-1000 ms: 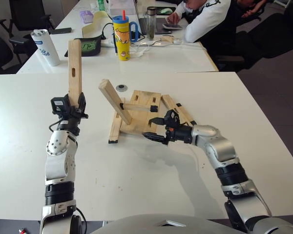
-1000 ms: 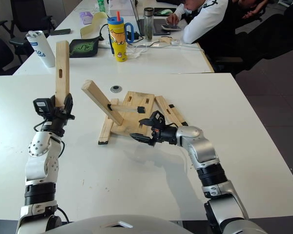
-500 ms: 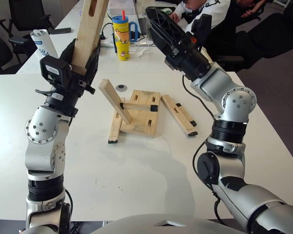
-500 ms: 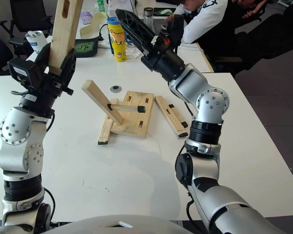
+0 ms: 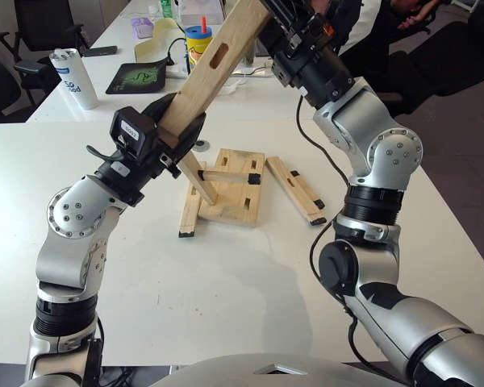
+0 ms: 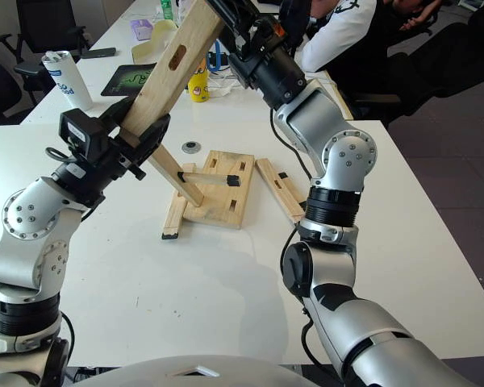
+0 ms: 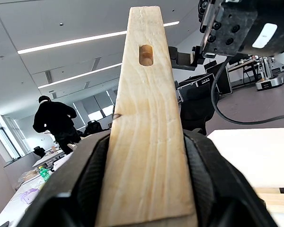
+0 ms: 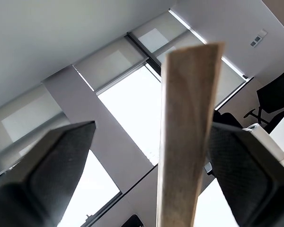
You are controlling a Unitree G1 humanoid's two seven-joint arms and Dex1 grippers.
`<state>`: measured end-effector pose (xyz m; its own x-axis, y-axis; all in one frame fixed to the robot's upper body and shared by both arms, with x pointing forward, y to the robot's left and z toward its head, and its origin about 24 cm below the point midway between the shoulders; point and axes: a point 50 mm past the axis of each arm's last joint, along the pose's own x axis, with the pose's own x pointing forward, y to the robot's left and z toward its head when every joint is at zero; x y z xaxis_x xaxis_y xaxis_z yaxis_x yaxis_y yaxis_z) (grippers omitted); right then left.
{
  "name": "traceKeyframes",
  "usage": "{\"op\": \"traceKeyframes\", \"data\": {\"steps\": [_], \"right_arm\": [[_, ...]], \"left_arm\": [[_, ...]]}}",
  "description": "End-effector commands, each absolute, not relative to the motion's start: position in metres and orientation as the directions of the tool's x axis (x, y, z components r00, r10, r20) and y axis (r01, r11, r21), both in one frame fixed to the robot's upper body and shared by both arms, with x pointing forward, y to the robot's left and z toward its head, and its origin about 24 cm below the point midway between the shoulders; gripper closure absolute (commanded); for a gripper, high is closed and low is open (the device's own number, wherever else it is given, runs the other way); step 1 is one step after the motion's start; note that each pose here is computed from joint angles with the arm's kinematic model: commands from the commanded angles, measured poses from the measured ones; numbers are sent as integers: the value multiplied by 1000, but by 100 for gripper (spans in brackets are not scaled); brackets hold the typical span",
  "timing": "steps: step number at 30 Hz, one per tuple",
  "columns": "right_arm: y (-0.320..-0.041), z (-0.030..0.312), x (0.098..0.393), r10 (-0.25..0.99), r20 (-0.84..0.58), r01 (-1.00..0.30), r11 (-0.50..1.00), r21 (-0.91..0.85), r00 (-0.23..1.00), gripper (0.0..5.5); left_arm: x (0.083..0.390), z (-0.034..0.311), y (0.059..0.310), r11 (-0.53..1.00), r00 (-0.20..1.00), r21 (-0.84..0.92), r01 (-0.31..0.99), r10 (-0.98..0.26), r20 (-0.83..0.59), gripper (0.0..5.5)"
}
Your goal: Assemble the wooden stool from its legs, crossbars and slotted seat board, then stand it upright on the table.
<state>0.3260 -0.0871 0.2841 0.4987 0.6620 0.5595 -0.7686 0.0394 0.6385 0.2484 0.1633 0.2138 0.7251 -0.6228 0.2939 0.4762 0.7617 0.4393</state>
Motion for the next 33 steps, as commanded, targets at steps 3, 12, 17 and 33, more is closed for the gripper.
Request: {"op": "traceKeyframes", "data": {"steps": [3,12,17,33], "right_arm": [[-86,291,326,669,572,-784,28,620,475,245],[-85,287,324,680,560,-780,28,625,473,397],[-86,284,325,690,541,-777,51,627,482,435],[-147,276,355,432,497,-638,291,713,752,447]], "left_arm": [[246,214,161,721,709,485,495,-657,254,345],[250,215,165,713,723,515,476,-651,232,345],[251,217,168,714,728,529,459,-643,236,345],[243,240,221,901,781,140,411,-427,456,248]]}}
